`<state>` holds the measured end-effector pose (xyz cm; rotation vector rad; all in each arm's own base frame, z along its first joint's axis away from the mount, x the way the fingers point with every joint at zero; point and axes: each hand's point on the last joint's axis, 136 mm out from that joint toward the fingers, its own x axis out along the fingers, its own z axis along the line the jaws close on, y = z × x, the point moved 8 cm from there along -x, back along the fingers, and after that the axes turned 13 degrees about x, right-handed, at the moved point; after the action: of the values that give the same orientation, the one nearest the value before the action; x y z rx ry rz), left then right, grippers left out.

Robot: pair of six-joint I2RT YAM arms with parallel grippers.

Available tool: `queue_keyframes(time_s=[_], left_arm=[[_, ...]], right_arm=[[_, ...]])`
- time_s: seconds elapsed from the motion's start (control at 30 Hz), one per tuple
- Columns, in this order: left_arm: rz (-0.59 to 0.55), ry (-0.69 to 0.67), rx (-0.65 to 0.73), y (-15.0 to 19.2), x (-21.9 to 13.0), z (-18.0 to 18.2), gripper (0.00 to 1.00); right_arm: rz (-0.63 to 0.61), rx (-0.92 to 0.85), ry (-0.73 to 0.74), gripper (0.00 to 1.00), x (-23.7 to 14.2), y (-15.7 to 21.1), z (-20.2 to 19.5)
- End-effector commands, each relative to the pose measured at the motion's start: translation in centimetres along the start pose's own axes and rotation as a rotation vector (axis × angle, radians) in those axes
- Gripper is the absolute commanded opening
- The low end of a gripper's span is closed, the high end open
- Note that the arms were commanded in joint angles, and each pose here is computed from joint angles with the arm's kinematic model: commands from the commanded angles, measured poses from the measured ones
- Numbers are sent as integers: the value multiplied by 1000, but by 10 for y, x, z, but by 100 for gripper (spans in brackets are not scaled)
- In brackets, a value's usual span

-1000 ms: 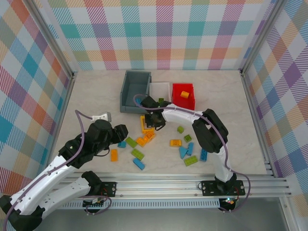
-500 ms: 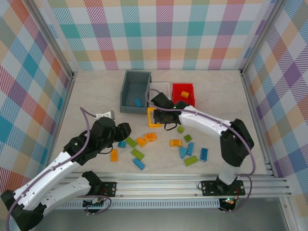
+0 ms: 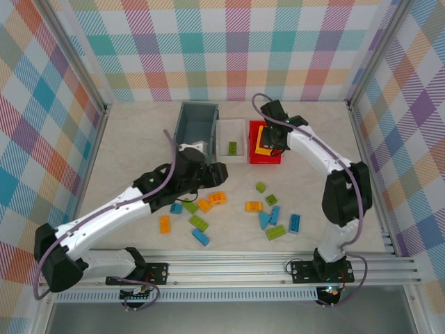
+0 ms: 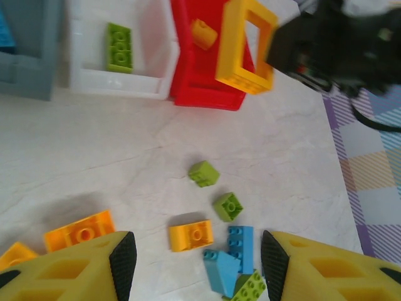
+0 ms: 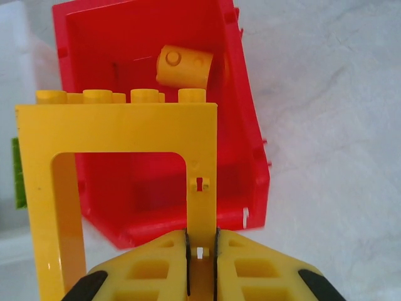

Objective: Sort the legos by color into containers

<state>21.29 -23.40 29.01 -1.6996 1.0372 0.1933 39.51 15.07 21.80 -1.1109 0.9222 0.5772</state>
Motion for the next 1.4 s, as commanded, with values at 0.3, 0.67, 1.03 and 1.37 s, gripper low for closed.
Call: queue_keyframes(time_s=[0.3, 0.67, 1.03, 1.37], left_arm=[[10, -216, 18, 8, 0, 5, 58], [133, -501, -197, 54, -37, 87, 59], [165, -632, -871, 98, -8, 151, 68], [133, -757, -1211, 113, 17, 165, 71]], right_arm=[[110, -114, 76, 26, 61, -17, 15], [-64, -165, -118, 50, -30, -29, 34], [61, -514, -852, 69, -153, 140, 55], [253, -653, -1110, 85, -192, 218, 30]])
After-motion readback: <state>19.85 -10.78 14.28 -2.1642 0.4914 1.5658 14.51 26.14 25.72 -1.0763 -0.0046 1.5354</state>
